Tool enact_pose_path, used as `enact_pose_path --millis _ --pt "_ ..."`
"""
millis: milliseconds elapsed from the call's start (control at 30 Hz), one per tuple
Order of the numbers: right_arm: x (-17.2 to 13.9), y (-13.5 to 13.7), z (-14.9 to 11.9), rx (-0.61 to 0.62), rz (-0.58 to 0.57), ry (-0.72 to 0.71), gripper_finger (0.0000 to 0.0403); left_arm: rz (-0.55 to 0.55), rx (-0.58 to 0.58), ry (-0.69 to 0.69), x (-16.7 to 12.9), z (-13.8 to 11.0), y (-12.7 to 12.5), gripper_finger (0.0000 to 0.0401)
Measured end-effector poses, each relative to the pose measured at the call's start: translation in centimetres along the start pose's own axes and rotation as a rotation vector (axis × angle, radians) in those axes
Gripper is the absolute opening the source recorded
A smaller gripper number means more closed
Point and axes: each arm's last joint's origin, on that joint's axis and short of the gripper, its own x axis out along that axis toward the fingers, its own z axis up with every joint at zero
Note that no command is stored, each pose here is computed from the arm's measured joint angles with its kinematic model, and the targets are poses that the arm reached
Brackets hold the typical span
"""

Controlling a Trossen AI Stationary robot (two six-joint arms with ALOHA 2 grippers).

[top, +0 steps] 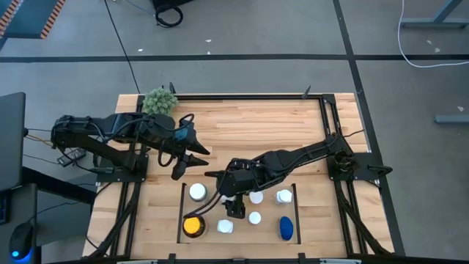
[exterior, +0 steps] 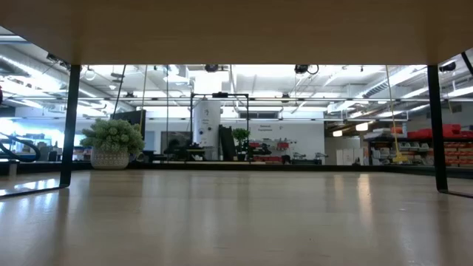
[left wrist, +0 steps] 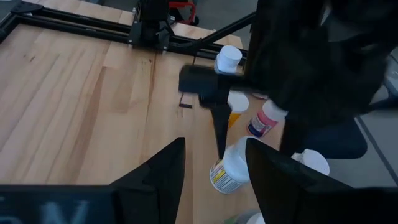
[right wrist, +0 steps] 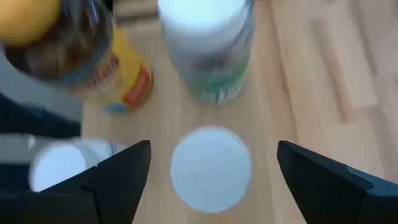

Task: Pick and place medicine bottles onto shelf by color
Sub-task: Return to Home Position

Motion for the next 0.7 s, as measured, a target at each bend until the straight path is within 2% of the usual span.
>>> enact_pose_path --millis 233,467,567,700 --pt "-2.6 -1.3 1.8 0.043 -0.029 -0.098 0.0358 0.001 0.0 0.004 0.0 0.0 0.0 0.0178" --pt "-2.7 -2.6 2.1 0.064 -0.073 -0.077 0.0355 0.042 0.007 0.05 -0.7 -0.5 0.8 0.0172" --pt "-2.6 -3.5 2.4 0.089 -0.088 -0.082 0.0349 0.083 0.005 0.07 -1.9 -0.8 1.5 0.0173" --pt "-3.0 -5.4 3.0 0.149 -0.114 -0.088 0.0334 0.177 0.019 0.021 -4.8 -1.5 2.2 0.0166"
